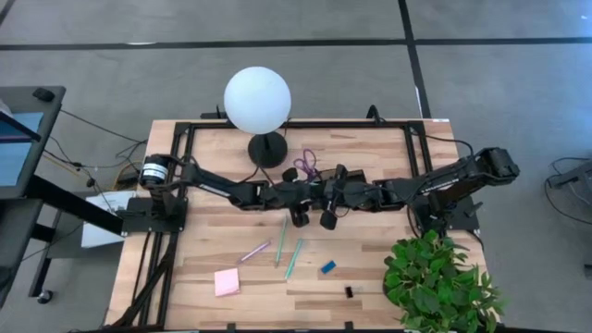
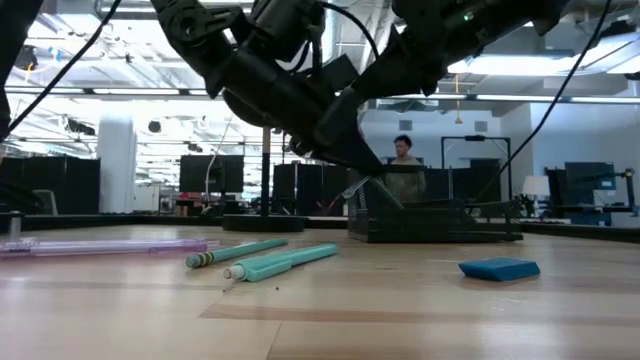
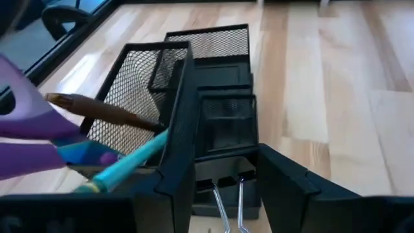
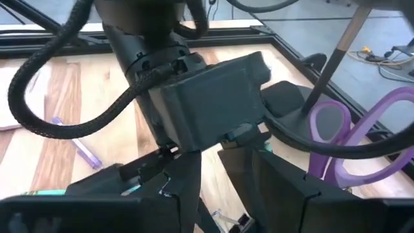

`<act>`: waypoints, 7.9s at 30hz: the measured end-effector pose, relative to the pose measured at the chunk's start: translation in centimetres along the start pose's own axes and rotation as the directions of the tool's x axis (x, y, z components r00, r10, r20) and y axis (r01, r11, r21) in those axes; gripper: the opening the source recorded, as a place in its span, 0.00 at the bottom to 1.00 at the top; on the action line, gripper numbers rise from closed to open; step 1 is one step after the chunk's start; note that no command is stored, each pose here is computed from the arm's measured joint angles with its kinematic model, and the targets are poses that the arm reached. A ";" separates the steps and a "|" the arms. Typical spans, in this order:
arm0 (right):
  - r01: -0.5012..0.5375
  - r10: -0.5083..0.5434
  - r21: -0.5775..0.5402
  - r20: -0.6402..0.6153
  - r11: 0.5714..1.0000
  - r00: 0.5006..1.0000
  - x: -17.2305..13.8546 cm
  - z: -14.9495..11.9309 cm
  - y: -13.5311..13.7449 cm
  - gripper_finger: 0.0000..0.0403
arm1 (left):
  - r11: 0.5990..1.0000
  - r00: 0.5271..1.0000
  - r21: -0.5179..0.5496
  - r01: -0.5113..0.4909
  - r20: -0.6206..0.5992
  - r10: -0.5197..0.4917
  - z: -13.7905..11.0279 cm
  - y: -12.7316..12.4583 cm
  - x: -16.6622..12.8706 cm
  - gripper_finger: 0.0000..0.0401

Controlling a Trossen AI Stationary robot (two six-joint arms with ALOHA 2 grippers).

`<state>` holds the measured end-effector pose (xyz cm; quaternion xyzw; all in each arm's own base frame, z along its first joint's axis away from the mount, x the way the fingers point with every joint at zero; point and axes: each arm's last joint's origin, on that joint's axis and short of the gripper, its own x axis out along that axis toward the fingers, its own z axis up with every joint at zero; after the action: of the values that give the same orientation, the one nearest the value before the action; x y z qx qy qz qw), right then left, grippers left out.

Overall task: Pick and place office supplies into organizer
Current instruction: Put the top black binder clip into the black desk organizer, then put the black binder clip into the black desk organizer

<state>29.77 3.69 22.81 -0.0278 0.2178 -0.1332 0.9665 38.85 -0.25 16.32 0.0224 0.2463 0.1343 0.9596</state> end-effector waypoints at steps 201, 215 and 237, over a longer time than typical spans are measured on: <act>-0.976 0.777 0.093 -0.622 0.195 0.096 2.6 -10.0 12.1 0.20 | 0.878 0.872 0.048 -0.476 -0.099 0.479 3.2 -7.2 -21.8 0.52; -0.945 0.699 -0.057 -0.660 0.321 0.277 2.9 -9.9 12.4 0.20 | 0.881 0.875 0.036 -0.473 -0.105 0.474 3.2 -7.2 -21.8 0.52; -0.980 0.799 -0.144 -0.569 0.135 0.194 -0.7 -5.9 11.9 0.20 | 0.881 0.874 0.044 -0.472 -0.104 0.474 3.2 -7.2 -21.8 0.52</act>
<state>29.59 15.40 16.44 -0.1044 0.3847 0.5398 0.7414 23.82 -12.97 28.54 0.0827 0.2880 0.3634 0.8821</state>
